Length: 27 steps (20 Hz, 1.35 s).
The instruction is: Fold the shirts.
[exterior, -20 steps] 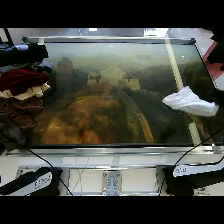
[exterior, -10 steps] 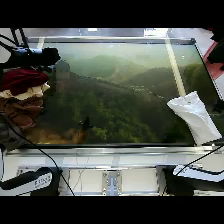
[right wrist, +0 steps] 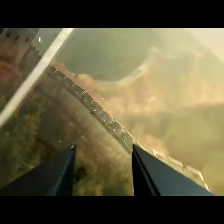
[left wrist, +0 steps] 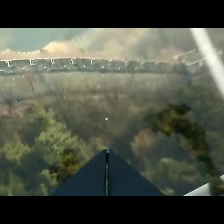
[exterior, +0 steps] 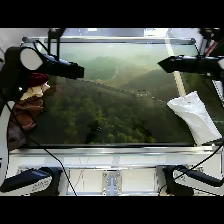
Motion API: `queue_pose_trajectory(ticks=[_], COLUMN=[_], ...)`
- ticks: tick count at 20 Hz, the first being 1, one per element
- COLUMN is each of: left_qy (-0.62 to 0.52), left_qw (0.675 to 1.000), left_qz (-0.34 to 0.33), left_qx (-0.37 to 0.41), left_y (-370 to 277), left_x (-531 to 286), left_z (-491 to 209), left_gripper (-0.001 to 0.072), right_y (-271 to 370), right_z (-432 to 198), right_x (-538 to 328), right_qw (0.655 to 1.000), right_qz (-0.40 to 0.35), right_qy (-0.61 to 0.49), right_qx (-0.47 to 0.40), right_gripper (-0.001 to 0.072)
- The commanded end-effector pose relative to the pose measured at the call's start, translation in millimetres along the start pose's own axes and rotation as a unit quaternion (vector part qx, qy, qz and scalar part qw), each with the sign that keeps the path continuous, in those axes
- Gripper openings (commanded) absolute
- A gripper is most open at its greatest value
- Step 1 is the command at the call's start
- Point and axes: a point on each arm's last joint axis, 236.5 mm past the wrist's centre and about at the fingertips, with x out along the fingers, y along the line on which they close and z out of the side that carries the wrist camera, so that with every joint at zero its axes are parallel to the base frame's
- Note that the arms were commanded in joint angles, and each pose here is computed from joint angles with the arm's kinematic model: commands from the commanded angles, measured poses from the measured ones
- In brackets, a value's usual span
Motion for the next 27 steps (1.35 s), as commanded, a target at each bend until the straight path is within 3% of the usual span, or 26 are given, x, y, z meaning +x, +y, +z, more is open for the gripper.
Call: queue_pose_trajectory(ticks=[1, 8, 27], left_qy=[-0.001, 0.016, 0.016], left_qw=[0.995, 0.995, 0.995], left_qz=[0.07, 0.072, 0.072], left_qx=[0.069, 0.068, 0.068], left_y=[0.2, 1.7, 1.7], left_x=[0.7, 0.4, 0.4], left_z=[1.8, -6.0, -6.0], left_gripper=[0.0014, 0.0014, 0.0014], right_y=[59.6, 94.7, 93.5], right_z=[3.3, -33.6, -33.1], right_x=[56.0, 81.6, 81.7], right_qw=[0.991, 0.988, 0.988], right_qz=[-0.006, 0.038, 0.036], right_qy=[0.004, 0.066, 0.066], right_qx=[-0.13, -0.134, -0.135], right_gripper=[0.0414, 0.0413, 0.0413])
